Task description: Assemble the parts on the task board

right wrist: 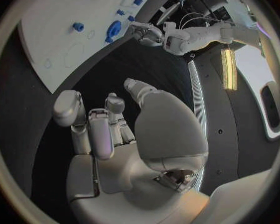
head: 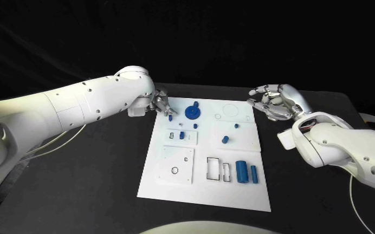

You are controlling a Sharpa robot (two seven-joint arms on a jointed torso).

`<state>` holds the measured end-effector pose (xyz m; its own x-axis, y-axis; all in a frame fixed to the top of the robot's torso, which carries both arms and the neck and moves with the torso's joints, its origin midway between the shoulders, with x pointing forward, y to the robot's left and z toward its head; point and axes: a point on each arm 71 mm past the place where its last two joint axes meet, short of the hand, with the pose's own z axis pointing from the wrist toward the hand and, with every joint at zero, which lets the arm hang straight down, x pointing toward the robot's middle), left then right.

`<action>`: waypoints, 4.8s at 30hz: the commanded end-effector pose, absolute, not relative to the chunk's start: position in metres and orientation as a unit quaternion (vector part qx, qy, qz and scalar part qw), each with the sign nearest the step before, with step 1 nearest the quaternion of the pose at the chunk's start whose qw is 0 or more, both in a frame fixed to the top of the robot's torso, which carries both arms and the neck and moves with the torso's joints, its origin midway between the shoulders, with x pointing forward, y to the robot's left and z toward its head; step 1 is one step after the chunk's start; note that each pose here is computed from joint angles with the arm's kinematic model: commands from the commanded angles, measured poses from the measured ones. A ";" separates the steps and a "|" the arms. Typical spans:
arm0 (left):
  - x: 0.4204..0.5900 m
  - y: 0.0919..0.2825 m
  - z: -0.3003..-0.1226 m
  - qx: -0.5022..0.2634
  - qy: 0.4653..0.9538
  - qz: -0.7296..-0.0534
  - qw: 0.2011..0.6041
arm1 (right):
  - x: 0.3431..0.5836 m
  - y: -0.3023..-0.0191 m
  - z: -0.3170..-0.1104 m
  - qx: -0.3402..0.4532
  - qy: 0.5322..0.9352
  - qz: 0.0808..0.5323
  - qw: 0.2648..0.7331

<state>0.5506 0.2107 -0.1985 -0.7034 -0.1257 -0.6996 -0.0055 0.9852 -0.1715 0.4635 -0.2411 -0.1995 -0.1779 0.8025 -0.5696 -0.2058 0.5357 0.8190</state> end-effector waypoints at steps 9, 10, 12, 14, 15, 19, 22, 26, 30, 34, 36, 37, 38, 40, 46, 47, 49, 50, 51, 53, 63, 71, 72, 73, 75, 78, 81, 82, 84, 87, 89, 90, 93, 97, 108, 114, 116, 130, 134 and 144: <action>0.547 0.205 -0.202 -0.029 0.928 -0.089 0.361 | 0.463 -0.239 -0.199 0.225 0.641 0.426 0.598; 0.547 0.205 -0.202 -0.030 0.928 -0.090 0.361 | 0.463 -0.239 -0.199 0.225 0.641 0.426 0.598; 0.546 0.204 -0.202 -0.031 0.927 -0.092 0.361 | 0.463 -0.239 -0.199 0.225 0.641 0.426 0.597; 0.546 0.203 -0.202 -0.033 0.927 -0.094 0.362 | 0.463 -0.239 -0.199 0.225 0.641 0.426 0.597; 0.546 0.203 -0.202 -0.034 0.927 -0.095 0.362 | 0.463 -0.239 -0.199 0.225 0.641 0.426 0.597; 0.546 0.203 -0.202 -0.038 0.926 -0.099 0.363 | 0.463 -0.239 -0.200 0.225 0.642 0.426 0.597; 0.545 0.202 -0.201 -0.043 0.925 -0.103 0.363 | 0.463 -0.239 -0.200 0.225 0.642 0.425 0.597; 0.545 0.202 -0.201 -0.052 0.925 -0.112 0.359 | 0.463 -0.239 -0.200 0.225 0.642 0.425 0.597; 0.545 0.203 -0.201 -0.058 0.925 -0.116 0.358 | 0.464 -0.239 -0.200 0.225 0.642 0.425 0.597; 0.545 0.205 -0.201 -0.065 0.923 -0.118 0.360 | 0.464 -0.239 -0.200 0.225 0.642 0.425 0.597; 0.545 0.206 -0.201 -0.069 0.923 -0.120 0.360 | 0.464 -0.239 -0.200 0.225 0.642 0.425 0.597; 0.544 0.207 -0.201 -0.072 0.922 -0.122 0.361 | 0.464 -0.239 -0.200 0.225 0.642 0.425 0.597; 0.544 0.208 -0.200 -0.075 0.921 -0.123 0.362 | 0.464 -0.239 -0.200 0.225 0.642 0.425 0.597; 0.543 0.210 -0.199 -0.082 0.919 -0.130 0.364 | 0.464 -0.239 -0.200 0.225 0.642 0.425 0.597; 0.534 0.216 -0.194 -0.112 0.909 -0.158 0.368 | 0.464 -0.240 -0.200 0.226 0.642 0.424 0.598; 0.532 0.217 -0.193 -0.118 0.907 -0.165 0.368 | 0.464 -0.240 -0.200 0.226 0.642 0.424 0.598; 0.527 0.218 -0.192 -0.127 0.904 -0.175 0.368 | 0.464 -0.240 -0.200 0.226 0.642 0.424 0.598; 0.525 0.219 -0.191 -0.131 0.902 -0.181 0.369 | 0.464 -0.240 -0.200 0.226 0.642 0.424 0.598; 0.520 0.220 -0.189 -0.137 0.899 -0.191 0.371 | 0.463 -0.241 -0.200 0.226 0.642 0.423 0.598; 0.514 0.220 -0.188 -0.140 0.895 -0.202 0.373 | 0.463 -0.241 -0.200 0.227 0.642 0.423 0.598; 0.484 0.222 -0.191 -0.125 0.870 -0.232 0.417 | 0.464 -0.242 -0.201 0.228 0.642 0.421 0.598; 0.468 0.224 -0.199 -0.107 0.857 -0.238 0.444 | 0.464 -0.243 -0.201 0.228 0.643 0.420 0.598; 0.466 0.224 -0.201 -0.105 0.857 -0.238 0.445 | 0.464 -0.243 -0.201 0.228 0.643 0.420 0.599; 0.465 0.224 -0.202 -0.103 0.857 -0.238 0.445 | 0.464 -0.243 -0.201 0.229 0.643 0.420 0.599; 0.463 0.224 -0.204 -0.101 0.857 -0.238 0.446 | 0.464 -0.243 -0.201 0.229 0.643 0.420 0.598; 0.461 0.223 -0.206 -0.098 0.857 -0.237 0.447 | 0.464 -0.243 -0.202 0.229 0.643 0.420 0.598; 0.460 0.222 -0.208 -0.094 0.859 -0.235 0.445 | 0.464 -0.243 -0.202 0.229 0.643 0.420 0.598; 0.460 0.221 -0.208 -0.092 0.860 -0.233 0.444 | 0.464 -0.243 -0.202 0.229 0.643 0.420 0.598; 0.460 0.221 -0.210 -0.086 0.864 -0.228 0.440 | 0.464 -0.244 -0.202 0.229 0.643 0.419 0.598; 0.460 0.220 -0.212 -0.078 0.870 -0.220 0.434 | 0.464 -0.244 -0.202 0.229 0.643 0.419 0.598; 0.459 0.220 -0.214 -0.073 0.874 -0.214 0.430 | 0.464 -0.244 -0.202 0.229 0.643 0.419 0.598; 0.459 0.220 -0.215 -0.071 0.876 -0.211 0.427 | 0.464 -0.244 -0.202 0.229 0.643 0.419 0.598; 0.459 0.220 -0.218 -0.065 0.881 -0.204 0.422 | 0.464 -0.244 -0.202 0.229 0.643 0.419 0.598; 0.459 0.220 -0.220 -0.059 0.886 -0.198 0.416 | 0.464 -0.244 -0.202 0.229 0.643 0.419 0.598; 0.461 0.218 -0.224 -0.055 0.891 -0.192 0.408 | 0.463 -0.244 -0.202 0.229 0.643 0.420 0.598; 0.461 0.217 -0.226 -0.054 0.892 -0.190 0.407 | 0.463 -0.244 -0.202 0.229 0.643 0.419 0.598; 0.462 0.217 -0.226 -0.053 0.892 -0.189 0.407 | 0.463 -0.244 -0.202 0.229 0.643 0.419 0.598; 0.462 0.216 -0.227 -0.046 0.897 -0.183 0.401 | 0.463 -0.244 -0.202 0.229 0.643 0.419 0.598; 0.462 0.215 -0.228 -0.044 0.898 -0.182 0.399 | 0.463 -0.244 -0.203 0.229 0.643 0.419 0.598; 0.463 0.213 -0.230 -0.043 0.898 -0.184 0.398 | 0.463 -0.245 -0.203 0.229 0.643 0.419 0.598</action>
<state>0.4644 0.2157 -0.2278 -0.6651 -0.2396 -0.7072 0.0570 0.9281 -0.3679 0.4635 -0.2457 -0.2027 -0.1725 0.8013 -0.5728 -0.1949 0.5423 0.8173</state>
